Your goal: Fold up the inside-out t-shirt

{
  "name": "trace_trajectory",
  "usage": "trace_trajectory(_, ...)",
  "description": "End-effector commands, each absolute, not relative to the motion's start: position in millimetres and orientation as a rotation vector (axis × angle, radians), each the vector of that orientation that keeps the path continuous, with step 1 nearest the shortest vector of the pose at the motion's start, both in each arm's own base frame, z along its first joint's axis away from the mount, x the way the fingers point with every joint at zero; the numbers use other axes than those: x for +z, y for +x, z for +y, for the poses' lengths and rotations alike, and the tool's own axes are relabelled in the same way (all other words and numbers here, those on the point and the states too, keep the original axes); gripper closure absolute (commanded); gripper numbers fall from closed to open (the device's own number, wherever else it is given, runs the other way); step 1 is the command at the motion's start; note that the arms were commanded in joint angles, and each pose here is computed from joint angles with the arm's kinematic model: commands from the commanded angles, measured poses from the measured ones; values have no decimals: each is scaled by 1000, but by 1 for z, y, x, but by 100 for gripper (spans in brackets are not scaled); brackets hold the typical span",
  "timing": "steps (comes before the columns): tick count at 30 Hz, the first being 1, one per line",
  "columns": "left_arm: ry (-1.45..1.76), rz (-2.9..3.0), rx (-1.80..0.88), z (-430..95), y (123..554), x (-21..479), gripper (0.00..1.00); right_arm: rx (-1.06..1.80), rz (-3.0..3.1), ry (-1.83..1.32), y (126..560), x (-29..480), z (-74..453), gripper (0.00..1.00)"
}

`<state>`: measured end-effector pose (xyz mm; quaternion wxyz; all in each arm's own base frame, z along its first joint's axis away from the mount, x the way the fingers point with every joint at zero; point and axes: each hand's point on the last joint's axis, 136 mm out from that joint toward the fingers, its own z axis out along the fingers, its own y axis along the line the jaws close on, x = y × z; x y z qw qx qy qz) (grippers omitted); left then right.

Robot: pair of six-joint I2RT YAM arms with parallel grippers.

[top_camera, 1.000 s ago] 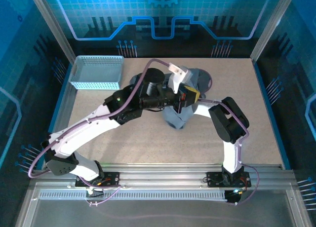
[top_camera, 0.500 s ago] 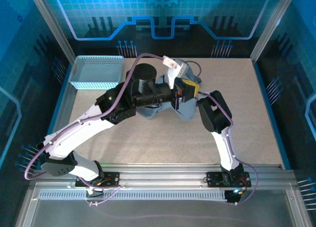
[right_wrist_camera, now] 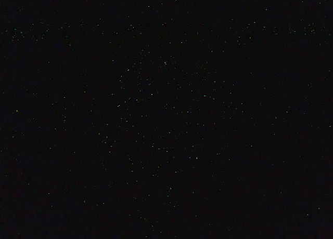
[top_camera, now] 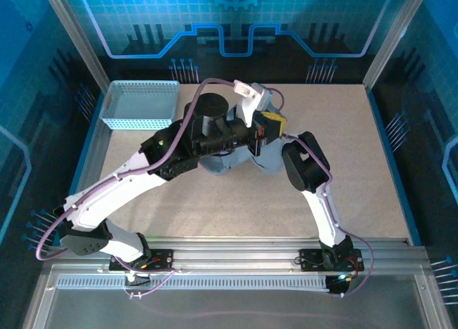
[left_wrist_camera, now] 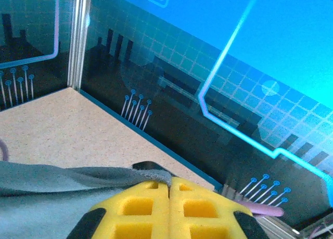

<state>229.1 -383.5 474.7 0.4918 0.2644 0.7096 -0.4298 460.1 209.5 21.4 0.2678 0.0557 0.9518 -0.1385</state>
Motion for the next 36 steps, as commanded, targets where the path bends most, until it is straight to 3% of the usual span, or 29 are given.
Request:
trace_trajectory(1,611,1628,-1053,-370,225,501,98,-364,2633,109,437,6,200,83)
trace_trajectory(6,578,1652,-1039,-365,236,497,99,-210,2561,130,437,26,203,100)
trace_trajectory(12,509,1706,-996,-355,260,485,99,13,2433,21,432,65,228,100)
trace_trajectory(17,329,1847,-852,-319,315,453,99,182,2305,-55,410,106,241,100)
trace_trajectory(27,-102,2268,-497,-202,438,290,100,514,2087,-188,345,166,243,100)
trace_trajectory(36,-180,2742,-312,-188,464,120,100,686,1934,-334,313,214,252,100)
